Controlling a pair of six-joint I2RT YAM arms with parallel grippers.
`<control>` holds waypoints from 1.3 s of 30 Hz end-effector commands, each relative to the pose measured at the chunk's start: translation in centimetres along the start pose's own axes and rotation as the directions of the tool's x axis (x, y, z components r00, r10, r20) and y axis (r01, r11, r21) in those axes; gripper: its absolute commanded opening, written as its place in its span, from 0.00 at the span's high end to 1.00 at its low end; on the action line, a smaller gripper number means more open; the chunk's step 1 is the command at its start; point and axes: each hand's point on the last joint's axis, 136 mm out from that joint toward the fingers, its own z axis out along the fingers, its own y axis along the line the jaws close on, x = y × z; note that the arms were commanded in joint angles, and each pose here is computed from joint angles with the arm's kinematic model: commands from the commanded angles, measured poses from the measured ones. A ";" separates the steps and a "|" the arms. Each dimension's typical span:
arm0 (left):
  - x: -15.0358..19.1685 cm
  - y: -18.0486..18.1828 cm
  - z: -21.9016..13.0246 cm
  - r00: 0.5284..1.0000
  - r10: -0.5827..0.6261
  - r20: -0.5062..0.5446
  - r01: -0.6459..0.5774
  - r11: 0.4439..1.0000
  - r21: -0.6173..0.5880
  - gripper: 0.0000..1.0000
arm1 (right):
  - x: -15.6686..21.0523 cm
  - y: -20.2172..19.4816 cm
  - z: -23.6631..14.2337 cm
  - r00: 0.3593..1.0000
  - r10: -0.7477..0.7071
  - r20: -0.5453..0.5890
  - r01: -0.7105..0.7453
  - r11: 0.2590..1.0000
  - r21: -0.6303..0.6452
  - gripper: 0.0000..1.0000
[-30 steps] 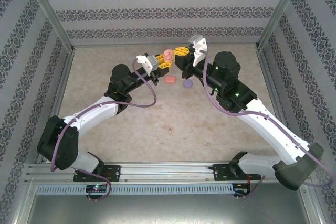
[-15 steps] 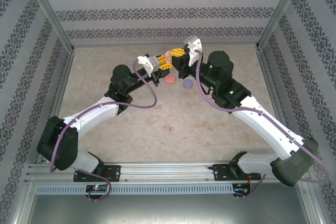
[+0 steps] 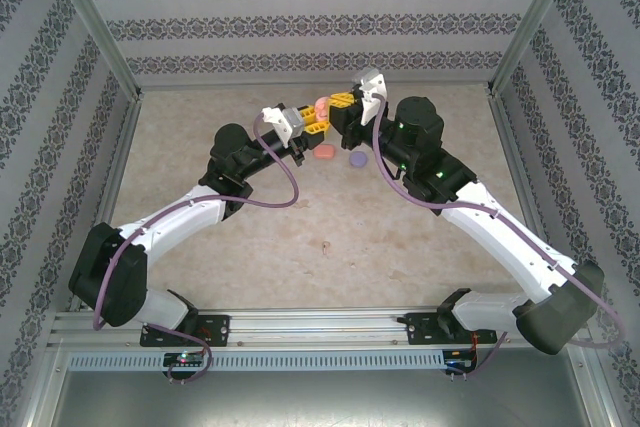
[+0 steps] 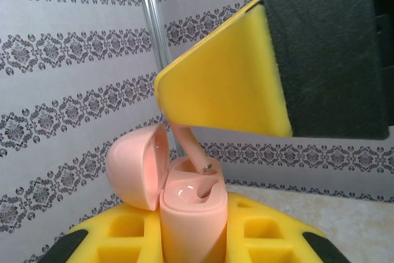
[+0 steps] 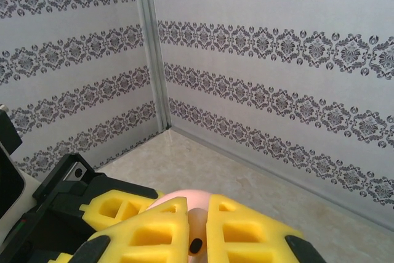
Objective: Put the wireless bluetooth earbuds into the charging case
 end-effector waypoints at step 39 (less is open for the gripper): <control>-4.0 -0.4 0.1 0.997 0.037 0.072 -0.039 0.999 0.017 1.00 | 1.8 0.3 -0.7 0.999 0.046 -0.017 -0.046 0.999 -0.028 0.91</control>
